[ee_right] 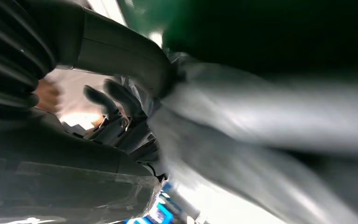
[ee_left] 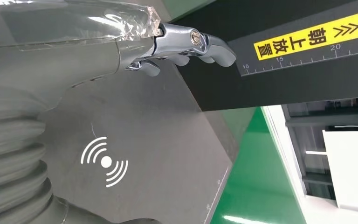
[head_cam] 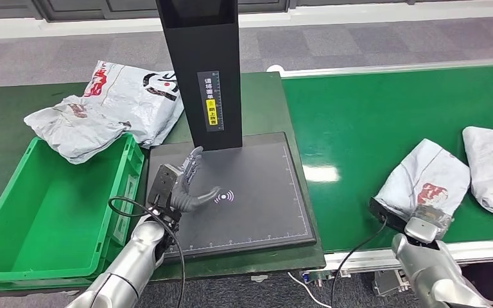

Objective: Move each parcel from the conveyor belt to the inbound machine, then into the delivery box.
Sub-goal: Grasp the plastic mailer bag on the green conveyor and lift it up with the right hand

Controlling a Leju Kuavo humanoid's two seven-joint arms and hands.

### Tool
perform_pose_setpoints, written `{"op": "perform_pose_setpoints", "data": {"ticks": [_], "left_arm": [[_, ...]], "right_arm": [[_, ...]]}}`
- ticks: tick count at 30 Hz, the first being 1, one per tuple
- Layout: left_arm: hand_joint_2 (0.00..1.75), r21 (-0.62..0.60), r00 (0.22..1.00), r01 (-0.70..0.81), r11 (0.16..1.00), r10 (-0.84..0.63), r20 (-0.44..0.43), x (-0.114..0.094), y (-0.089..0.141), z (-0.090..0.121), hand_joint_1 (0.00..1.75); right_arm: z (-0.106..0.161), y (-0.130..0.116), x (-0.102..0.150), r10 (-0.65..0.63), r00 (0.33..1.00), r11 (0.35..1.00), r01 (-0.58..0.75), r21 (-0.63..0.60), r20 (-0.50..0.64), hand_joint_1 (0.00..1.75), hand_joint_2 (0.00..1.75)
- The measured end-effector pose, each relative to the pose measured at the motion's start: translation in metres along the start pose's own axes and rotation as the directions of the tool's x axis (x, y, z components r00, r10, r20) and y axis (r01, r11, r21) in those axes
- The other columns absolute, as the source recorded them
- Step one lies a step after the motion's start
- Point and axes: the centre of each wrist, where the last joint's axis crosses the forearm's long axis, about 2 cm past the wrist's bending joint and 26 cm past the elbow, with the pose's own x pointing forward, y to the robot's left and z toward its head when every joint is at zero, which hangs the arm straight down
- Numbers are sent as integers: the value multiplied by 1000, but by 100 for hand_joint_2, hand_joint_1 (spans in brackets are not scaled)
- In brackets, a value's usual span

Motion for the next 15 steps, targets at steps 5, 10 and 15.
{"op": "perform_pose_setpoints", "data": {"ticks": [5, 10, 15], "left_arm": [[175, 50, 998, 62, 997, -63, 8, -1, 7, 5, 0], [175, 129, 991, 132, 983, -131, -17, -1, 17, 7, 0], [175, 196, 987, 160, 967, -158, -28, 6, 27, 1, 0]], "right_arm": [[11, -16, 23, -162, 957, 942, 222, -251, 239, 175, 175], [29, -55, 46, -238, 865, 809, 429, -402, 442, 175, 175], [56, -88, 73, -233, 748, 684, 580, -442, 621, 175, 175]]}}
